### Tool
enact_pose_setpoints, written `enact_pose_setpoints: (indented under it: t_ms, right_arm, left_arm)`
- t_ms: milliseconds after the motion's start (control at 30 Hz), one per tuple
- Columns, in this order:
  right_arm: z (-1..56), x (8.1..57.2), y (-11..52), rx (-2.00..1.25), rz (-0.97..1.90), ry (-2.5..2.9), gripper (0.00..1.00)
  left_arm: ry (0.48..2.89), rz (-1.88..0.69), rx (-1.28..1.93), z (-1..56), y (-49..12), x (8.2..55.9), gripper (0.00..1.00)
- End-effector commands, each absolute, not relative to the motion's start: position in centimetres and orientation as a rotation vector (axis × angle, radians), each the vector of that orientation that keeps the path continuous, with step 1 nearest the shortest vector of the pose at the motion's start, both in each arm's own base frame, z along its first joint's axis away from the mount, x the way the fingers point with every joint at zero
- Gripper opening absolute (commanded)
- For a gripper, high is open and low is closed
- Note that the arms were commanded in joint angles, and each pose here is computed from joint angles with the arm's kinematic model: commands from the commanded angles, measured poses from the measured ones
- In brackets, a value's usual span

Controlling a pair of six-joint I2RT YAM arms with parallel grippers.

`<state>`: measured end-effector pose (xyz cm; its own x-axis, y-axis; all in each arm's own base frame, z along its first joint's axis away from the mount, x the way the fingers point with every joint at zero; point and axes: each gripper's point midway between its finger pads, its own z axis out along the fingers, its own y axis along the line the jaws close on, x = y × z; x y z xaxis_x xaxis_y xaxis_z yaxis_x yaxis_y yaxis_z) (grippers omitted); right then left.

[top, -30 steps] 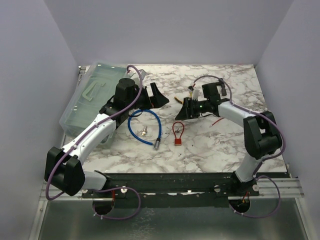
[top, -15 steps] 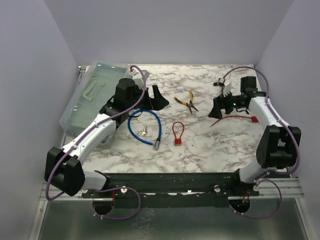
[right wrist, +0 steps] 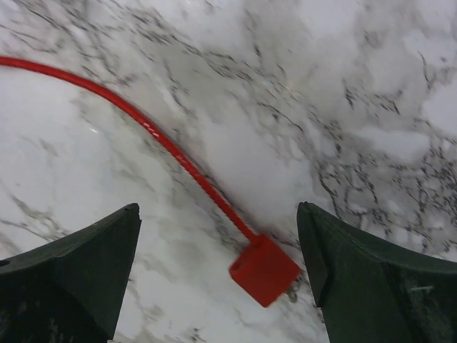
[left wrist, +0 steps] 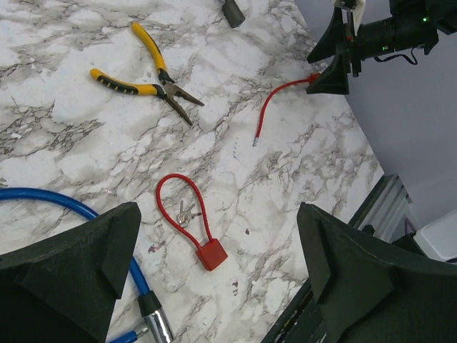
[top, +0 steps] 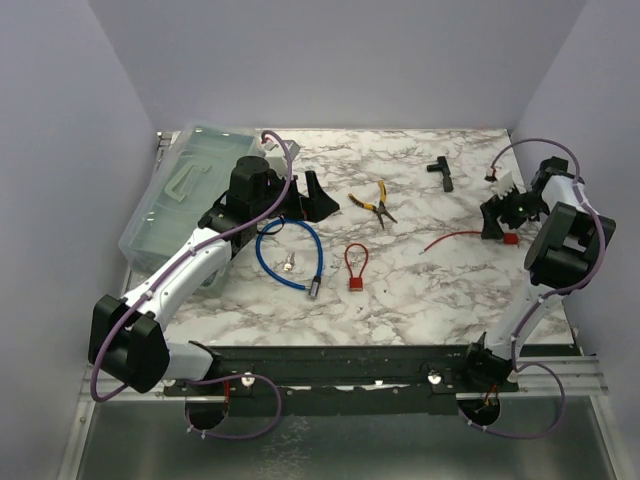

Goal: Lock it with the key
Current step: Pick up the lock from the center of the board.

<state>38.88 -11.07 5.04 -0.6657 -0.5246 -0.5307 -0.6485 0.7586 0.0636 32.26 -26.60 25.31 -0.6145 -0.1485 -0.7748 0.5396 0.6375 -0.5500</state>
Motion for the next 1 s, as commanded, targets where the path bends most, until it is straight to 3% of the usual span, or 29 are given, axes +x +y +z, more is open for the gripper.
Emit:
enact_pose_setpoints:
  t_ms: [0, 233, 633, 967]
  right_arm:
    - [3.8, 37.8, -14.8, -0.973, 0.286, 2.528, 0.95]
    - [1.5, 36.3, -16.8, -1.101, 0.251, 2.554, 0.95]
    - [0.5, 33.3, -14.4, -1.164, 0.518, 2.559, 0.8]
    - [0.3, 29.7, -12.3, -1.194, 0.586, 2.555, 0.84]
  left_arm:
    - [1.941, -1.054, 0.354, 27.1, -26.9, 31.8, 0.99]
    - [1.953, -1.07, 0.353, 27.0, -27.3, 32.0, 0.99]
    - [1.935, -1.062, 0.362, 27.5, -27.1, 31.9, 0.99]
    - [1.939, -1.07, 0.354, 27.4, -27.3, 32.1, 0.99]
